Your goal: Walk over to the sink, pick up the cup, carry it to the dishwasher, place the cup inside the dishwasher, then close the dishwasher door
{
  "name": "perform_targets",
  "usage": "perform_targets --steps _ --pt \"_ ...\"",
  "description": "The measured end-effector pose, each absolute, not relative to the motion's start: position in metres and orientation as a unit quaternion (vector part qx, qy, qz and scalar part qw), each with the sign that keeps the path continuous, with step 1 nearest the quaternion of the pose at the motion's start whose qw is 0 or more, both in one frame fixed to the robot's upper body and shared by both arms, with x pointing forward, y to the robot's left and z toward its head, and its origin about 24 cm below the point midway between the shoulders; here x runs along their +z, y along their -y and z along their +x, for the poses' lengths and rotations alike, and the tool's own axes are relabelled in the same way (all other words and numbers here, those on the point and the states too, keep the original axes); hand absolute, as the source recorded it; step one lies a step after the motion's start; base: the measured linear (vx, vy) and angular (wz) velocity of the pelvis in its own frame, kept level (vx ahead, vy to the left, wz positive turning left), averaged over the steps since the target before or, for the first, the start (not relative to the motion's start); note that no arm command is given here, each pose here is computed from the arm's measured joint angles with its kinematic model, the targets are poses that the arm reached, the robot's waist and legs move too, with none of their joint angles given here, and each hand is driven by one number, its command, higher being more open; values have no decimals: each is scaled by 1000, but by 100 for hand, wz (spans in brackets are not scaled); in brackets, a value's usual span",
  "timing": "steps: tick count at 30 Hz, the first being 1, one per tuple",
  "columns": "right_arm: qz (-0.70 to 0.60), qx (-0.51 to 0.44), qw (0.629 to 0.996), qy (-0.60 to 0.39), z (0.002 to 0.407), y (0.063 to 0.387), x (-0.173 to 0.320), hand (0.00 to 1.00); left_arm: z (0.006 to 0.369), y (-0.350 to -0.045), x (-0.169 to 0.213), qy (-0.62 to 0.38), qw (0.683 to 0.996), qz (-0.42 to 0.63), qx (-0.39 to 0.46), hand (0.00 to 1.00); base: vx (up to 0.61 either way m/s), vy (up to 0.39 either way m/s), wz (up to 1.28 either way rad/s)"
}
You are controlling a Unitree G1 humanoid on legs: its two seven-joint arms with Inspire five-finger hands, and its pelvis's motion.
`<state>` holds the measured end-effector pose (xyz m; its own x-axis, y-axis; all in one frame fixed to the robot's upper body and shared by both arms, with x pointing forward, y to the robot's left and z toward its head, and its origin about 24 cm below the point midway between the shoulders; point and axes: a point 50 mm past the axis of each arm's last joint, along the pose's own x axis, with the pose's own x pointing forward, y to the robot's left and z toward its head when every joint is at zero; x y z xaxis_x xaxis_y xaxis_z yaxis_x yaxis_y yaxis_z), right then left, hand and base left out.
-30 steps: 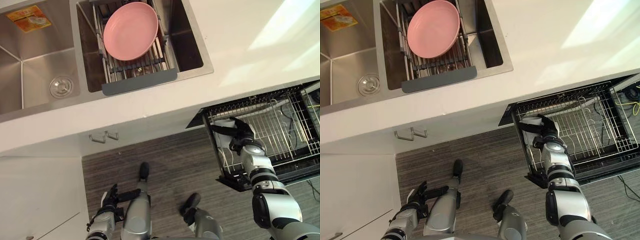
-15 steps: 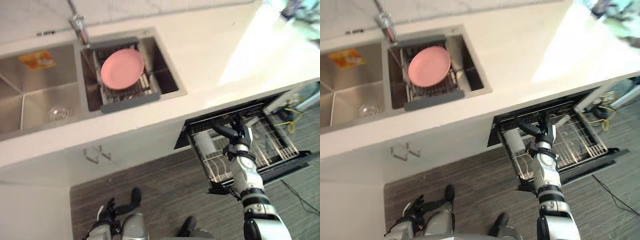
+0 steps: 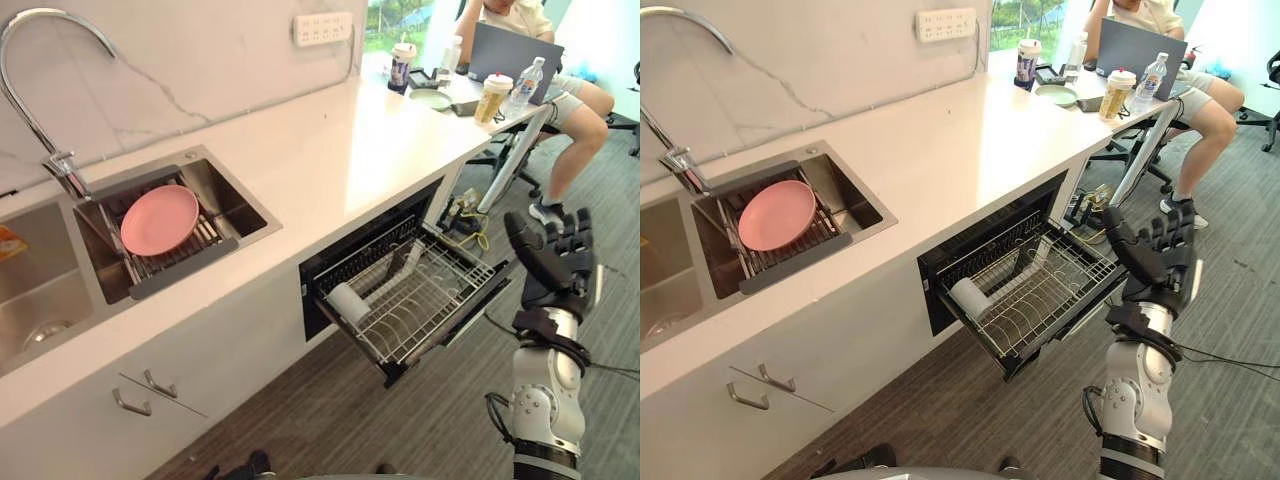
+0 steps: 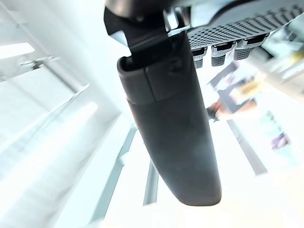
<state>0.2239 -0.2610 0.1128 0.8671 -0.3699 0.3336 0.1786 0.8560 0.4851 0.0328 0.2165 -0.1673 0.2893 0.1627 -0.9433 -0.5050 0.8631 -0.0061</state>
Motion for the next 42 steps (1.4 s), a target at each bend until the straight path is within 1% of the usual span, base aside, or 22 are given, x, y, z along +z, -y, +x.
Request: perform_targets --steps 3,6,8,9,11,12,16,18,21,25,27,28,32,38,41,42 --pt "205 -77 942 253 222 251 129 100 32 -216 -168 -560 785 -161 208 100 -10 4 51" --pt "205 -46 940 270 222 246 134 100 28 -214 -168 -555 781 -185 220 100 29 19 77" --pt "221 -35 938 266 225 241 131 100 27 -213 -168 -550 789 -177 208 100 73 60 53" --pt "226 -31 939 259 228 237 127 100 30 -210 -168 -545 799 -169 190 100 62 60 39" --pt "234 -33 941 242 232 234 118 100 33 -209 -167 -536 809 -165 177 100 78 74 23" --pt "237 -37 942 235 234 234 114 100 33 -209 -167 -536 809 -167 176 100 104 113 34" --pt "268 -101 942 178 237 245 87 100 29 -212 -168 -543 800 -185 177 100 81 160 49" --pt "270 -109 941 173 236 246 84 100 28 -213 -168 -544 797 -193 179 100 83 158 58" --pt "269 -99 942 176 231 242 84 100 34 -224 -166 -543 798 -187 181 100 107 0 73" --pt "252 -60 943 208 213 238 97 100 34 -225 -166 -552 786 -211 185 100 36 -94 62" --pt "256 -33 938 231 210 232 105 100 31 -232 -163 -544 783 -226 198 100 30 -154 34" --pt "259 -4 929 265 203 228 111 100 23 -223 -165 -537 785 -231 204 100 20 -48 4" --pt "260 -4 929 264 203 228 111 100 22 -223 -165 -538 785 -231 205 100 0 0 1" --pt "295 -13 926 236 208 221 101 100 22 -224 -165 -538 776 -237 228 100 -4 -8 16" --pt "311 -44 932 181 214 223 85 100 19 -225 -166 -534 761 -253 268 100 21 -9 20" --pt "320 -65 934 142 219 224 70 100 19 -226 -166 -535 754 -252 285 100 47 3 17"
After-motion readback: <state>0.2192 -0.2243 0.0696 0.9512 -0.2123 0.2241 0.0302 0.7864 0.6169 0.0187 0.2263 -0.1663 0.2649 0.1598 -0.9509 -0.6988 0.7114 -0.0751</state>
